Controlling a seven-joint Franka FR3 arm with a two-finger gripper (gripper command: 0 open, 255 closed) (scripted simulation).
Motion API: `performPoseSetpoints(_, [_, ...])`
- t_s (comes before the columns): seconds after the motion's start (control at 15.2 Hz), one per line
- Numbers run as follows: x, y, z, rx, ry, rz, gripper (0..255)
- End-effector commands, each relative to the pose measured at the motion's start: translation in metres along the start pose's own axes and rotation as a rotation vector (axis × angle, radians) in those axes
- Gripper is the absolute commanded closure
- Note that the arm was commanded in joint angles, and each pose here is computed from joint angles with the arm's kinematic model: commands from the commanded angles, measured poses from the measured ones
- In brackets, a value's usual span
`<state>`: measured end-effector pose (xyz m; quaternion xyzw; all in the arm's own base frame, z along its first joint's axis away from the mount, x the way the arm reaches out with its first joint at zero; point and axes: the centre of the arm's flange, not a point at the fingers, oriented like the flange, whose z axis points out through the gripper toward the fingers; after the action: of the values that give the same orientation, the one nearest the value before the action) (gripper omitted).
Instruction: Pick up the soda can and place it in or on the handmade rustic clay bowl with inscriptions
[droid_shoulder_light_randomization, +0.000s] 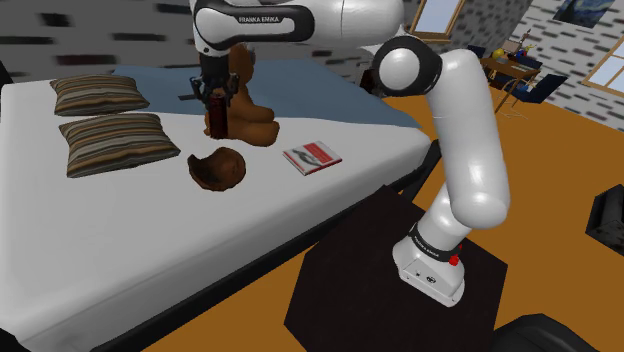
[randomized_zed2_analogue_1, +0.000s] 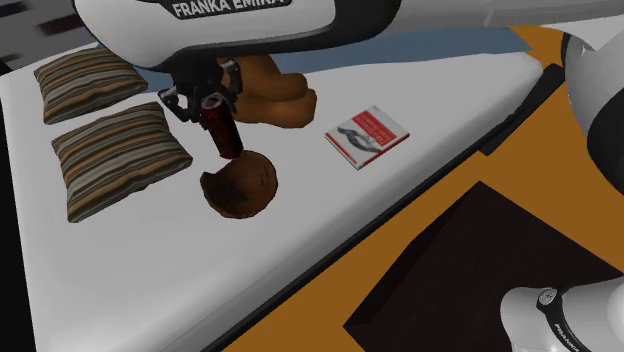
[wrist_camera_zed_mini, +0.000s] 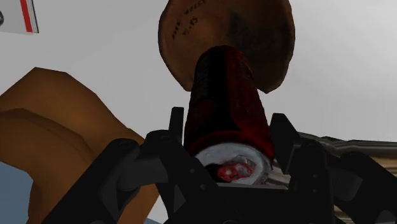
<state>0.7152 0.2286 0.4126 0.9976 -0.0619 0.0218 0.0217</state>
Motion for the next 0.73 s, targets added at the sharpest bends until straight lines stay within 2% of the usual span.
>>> performPoseSetpoints(0.0, [0.005, -0.014, 0.0, -0.001, -0.001, 0.002, 255])
performPoseSetpoints(0.66, [0.002, -0.016, 0.053, -0.001, -0.001, 0.002, 255])
